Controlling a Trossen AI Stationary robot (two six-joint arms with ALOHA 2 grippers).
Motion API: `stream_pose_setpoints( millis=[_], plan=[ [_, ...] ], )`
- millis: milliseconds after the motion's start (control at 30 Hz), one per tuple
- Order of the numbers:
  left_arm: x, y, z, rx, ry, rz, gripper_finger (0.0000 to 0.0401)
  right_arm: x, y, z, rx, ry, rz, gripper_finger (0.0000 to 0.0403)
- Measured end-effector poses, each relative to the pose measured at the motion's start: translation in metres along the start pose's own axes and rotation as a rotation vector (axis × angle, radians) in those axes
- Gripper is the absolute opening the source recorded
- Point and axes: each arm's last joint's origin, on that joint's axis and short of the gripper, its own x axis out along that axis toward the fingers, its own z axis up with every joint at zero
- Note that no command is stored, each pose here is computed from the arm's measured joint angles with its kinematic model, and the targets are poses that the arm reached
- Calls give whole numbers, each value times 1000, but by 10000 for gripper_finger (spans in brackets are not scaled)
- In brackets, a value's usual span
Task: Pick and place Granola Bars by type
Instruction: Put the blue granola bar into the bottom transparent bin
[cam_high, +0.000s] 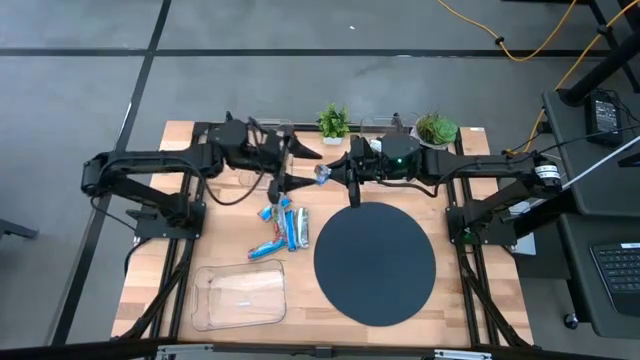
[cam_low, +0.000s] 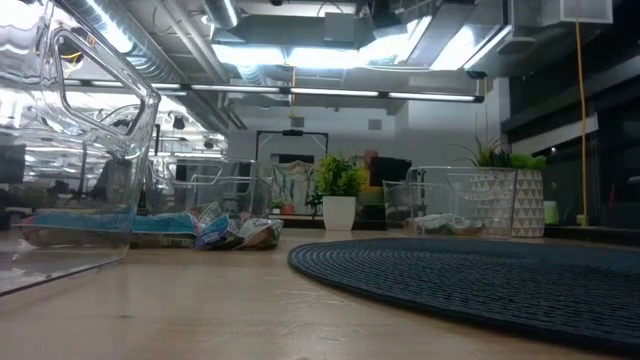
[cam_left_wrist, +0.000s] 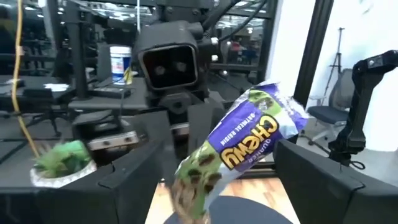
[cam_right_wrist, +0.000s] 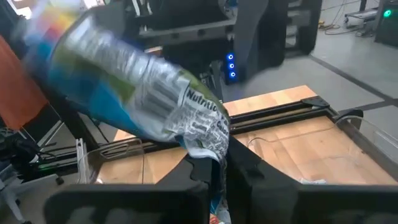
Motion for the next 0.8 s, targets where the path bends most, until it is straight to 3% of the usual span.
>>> stream_pose_setpoints(
  millis=[267,467,633,800],
  plan=[
    [29,-3,-2,1,-7,-35,299,1,-3,-1,-7,10,5,26],
    [36,-5,9,8,-39,3,288,5,-4,-5,-20,32,14,24],
    [36,-5,11,8,-38,4,221,6,-4,-6,-18,32,26,37],
    [36,-4,5,-15,29,8,131,7,-4,-6,-18,30,31,21]
  ],
)
